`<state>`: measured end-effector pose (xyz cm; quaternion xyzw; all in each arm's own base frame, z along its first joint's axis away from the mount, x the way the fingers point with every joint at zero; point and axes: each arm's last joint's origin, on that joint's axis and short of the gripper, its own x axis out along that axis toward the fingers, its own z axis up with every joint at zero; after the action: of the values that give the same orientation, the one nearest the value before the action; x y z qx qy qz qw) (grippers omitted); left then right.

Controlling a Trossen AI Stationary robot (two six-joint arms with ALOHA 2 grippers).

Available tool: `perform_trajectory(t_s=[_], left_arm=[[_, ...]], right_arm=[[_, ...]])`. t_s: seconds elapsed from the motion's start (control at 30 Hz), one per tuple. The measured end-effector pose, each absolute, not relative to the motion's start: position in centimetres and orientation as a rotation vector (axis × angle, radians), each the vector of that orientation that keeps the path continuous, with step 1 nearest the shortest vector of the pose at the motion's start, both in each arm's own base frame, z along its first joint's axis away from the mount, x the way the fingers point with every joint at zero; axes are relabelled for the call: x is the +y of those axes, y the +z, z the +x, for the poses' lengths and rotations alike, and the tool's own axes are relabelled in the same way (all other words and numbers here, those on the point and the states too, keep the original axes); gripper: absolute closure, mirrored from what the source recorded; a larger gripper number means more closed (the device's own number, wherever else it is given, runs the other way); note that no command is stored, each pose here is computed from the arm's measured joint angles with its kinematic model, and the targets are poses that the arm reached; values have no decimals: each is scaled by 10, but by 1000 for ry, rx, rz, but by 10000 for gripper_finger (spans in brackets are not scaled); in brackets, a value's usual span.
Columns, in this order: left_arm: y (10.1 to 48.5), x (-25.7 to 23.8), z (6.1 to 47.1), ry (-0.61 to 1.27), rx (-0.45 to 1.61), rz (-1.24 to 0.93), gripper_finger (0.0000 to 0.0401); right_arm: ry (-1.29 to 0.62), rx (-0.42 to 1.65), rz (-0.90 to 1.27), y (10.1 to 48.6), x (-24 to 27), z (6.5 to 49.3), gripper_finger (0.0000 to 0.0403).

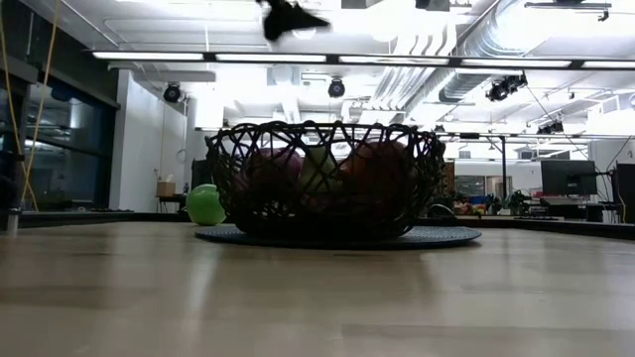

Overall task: Build produce basket
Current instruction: Put the red apple into basket

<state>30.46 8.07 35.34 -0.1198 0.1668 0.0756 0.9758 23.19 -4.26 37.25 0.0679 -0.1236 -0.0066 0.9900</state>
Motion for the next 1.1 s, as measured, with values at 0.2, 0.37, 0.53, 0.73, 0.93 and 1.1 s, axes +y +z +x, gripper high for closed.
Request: perform_trajectory(t_s=[0.2, 0.37, 0.53, 0.73, 0.93, 1.1], left_arm=[[400, 68, 248, 146, 161, -135, 11], [395, 55, 214, 128, 86, -131, 11], [364, 48, 193, 119, -21, -195, 11], [346, 45, 174, 128, -92, -260, 11], [349, 44, 168, 126, -114, -250, 11], [349, 44, 168, 128, -115, -262, 11]], right_arm=[[-9, -247, 136, 372, -42, 232, 98], [-5, -245, 136, 372, -42, 232, 98], [-6, -243, 136, 372, -42, 232, 98], [-6, -243, 136, 372, -42, 232, 98], [-6, -240, 137, 372, -42, 232, 98], [-6, -239, 137, 372, -42, 232, 98]])
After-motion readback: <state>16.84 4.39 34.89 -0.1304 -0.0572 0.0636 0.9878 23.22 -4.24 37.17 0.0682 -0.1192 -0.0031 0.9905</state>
